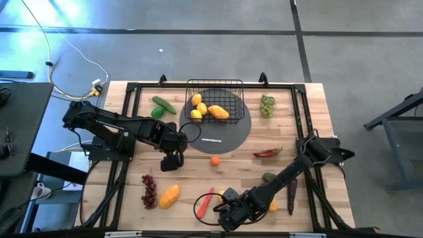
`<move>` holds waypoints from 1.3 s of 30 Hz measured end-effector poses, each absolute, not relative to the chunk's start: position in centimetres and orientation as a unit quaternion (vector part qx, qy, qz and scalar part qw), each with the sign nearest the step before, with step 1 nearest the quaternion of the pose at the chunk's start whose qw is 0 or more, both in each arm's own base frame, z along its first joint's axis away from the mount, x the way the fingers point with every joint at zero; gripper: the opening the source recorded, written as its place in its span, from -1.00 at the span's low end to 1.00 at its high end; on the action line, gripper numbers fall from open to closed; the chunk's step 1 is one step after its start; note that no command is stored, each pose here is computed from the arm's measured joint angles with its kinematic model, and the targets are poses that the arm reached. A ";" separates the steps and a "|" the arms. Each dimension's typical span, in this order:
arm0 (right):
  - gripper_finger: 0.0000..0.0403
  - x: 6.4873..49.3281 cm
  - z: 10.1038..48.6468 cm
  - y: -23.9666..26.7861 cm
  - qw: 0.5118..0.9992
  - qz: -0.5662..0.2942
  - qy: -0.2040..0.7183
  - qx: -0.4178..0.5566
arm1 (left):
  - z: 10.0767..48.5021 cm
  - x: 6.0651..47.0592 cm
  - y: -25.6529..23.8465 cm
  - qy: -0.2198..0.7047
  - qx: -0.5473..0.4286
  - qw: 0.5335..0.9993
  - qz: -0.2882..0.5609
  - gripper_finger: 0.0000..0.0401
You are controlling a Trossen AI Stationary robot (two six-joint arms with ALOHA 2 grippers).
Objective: Build produce basket
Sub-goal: Put the bottom black plum into the basket
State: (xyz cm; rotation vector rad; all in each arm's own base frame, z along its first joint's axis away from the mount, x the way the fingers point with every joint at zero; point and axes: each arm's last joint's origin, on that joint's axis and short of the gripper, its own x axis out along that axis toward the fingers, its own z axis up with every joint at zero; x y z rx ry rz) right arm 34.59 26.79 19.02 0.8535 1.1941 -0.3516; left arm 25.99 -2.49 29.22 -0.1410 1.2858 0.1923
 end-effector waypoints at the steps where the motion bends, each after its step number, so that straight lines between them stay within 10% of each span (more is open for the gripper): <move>1: 0.45 34.6 18.8 26.8 0.728 -0.161 0.543 0.386 | 29.2 26.0 -2.5 0.598 -0.065 0.794 0.090 0.33; 39: -0.01 35.9 20.3 24.8 0.729 -0.118 0.550 0.390 | 29.2 26.0 -2.4 0.595 -0.063 0.794 0.102 0.33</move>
